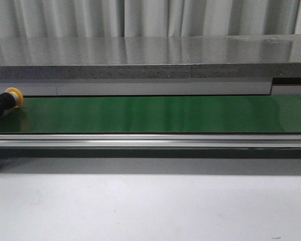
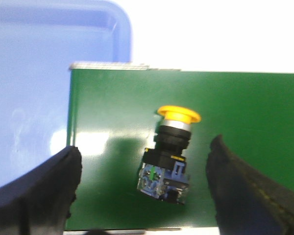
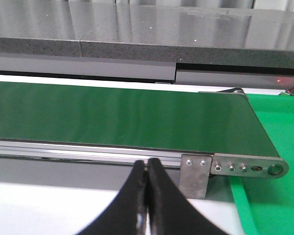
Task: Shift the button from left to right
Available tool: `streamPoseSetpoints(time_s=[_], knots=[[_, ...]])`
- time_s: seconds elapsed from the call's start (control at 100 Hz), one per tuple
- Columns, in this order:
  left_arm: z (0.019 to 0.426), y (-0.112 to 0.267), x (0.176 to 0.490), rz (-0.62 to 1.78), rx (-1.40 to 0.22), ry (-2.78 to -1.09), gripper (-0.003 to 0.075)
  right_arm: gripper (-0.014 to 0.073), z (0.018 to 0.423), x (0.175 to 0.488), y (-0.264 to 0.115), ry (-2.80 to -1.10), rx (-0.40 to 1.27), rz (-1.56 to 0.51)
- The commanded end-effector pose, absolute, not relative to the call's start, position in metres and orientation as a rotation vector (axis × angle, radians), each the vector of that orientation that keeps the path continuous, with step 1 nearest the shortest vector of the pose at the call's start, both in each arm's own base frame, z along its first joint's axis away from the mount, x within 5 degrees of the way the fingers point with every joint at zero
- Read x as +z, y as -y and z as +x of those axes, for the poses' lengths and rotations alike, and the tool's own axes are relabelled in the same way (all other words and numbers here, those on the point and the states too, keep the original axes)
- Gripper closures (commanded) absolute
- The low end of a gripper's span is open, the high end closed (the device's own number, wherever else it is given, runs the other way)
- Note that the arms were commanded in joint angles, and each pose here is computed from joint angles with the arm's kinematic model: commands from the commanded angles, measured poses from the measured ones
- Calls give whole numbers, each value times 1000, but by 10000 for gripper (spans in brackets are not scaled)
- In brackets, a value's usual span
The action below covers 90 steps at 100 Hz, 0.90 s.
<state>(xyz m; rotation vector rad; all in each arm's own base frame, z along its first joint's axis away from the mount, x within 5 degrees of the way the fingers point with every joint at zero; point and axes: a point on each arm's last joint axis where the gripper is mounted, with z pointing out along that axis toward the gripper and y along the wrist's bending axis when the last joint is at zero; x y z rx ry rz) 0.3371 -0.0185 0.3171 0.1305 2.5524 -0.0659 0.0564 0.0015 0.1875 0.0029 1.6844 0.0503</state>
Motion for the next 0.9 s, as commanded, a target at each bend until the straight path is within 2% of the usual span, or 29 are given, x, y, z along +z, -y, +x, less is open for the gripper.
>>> streamPoseSetpoints(time_s=[0.0,0.17,0.36,0.62,0.89], knots=[[321,30,356,160,-91,-2385,211,663,56,195,-2,-1588,48,-4],[291,49,378,225,-126,-2199,211,663,56,195,-2,-1588,48,-4],[245,57,387,256,-164,-1978,211,663,56,195,-2,-1588,48,-4],[182,41,377,211,-163,-1770,211,663,56,195,-2,-1588,48,-4],[134,29,352,182,-163,-1608,211,663,56,195,-2,-1588,48,-4]])
